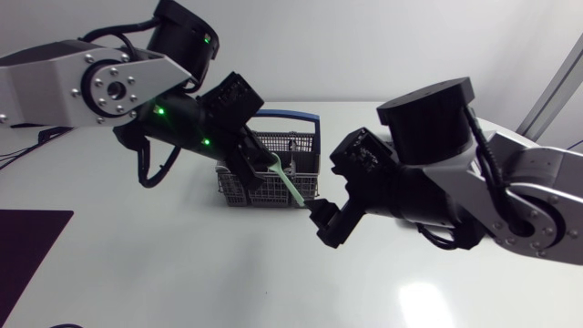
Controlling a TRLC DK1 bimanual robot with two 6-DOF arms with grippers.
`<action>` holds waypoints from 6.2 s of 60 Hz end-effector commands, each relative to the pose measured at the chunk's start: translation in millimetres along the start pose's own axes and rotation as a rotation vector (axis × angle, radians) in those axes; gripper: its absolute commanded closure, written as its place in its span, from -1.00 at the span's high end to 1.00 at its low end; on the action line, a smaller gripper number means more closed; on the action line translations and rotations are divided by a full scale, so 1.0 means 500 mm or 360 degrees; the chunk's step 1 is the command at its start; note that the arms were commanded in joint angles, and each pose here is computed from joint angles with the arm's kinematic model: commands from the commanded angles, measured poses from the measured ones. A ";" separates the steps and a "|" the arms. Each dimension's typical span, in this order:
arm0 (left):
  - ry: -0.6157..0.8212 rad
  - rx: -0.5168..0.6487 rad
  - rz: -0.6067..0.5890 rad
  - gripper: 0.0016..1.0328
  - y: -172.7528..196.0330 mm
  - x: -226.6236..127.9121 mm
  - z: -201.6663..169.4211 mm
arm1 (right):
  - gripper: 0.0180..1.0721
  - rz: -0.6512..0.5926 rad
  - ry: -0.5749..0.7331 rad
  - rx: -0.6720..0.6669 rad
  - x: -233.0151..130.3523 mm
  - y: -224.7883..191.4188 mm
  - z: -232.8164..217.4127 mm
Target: Unload the cutlery basket into the drawer organizer.
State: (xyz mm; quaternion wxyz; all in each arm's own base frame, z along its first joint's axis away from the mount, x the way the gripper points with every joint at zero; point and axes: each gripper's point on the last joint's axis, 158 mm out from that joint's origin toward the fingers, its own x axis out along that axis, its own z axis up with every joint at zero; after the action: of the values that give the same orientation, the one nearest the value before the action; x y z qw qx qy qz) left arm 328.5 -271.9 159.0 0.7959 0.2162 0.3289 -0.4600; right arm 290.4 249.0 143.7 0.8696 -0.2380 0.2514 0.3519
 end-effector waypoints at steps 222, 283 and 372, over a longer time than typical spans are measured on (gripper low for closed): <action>0.0033 0.0159 0.0747 0.81 0.133 0.101 -0.007 | -0.03 -0.0043 0.1012 -0.0919 -0.108 -0.558 -0.725; 0.0346 0.0023 0.0734 0.59 0.104 0.170 0.032 | 0.76 0.0091 0.0609 0.0055 -0.136 -0.250 -0.359; 0.0646 -0.0125 0.0838 0.08 0.146 0.201 -0.052 | 0.76 0.0477 0.0530 0.0141 0.015 -0.013 -0.233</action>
State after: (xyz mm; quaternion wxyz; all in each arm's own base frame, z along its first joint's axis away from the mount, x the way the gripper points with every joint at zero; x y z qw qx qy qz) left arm 418.2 -284.7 79.1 0.8176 0.3497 0.4175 -0.1871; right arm 268.7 176.6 57.1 0.7654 -0.2225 0.4299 0.4241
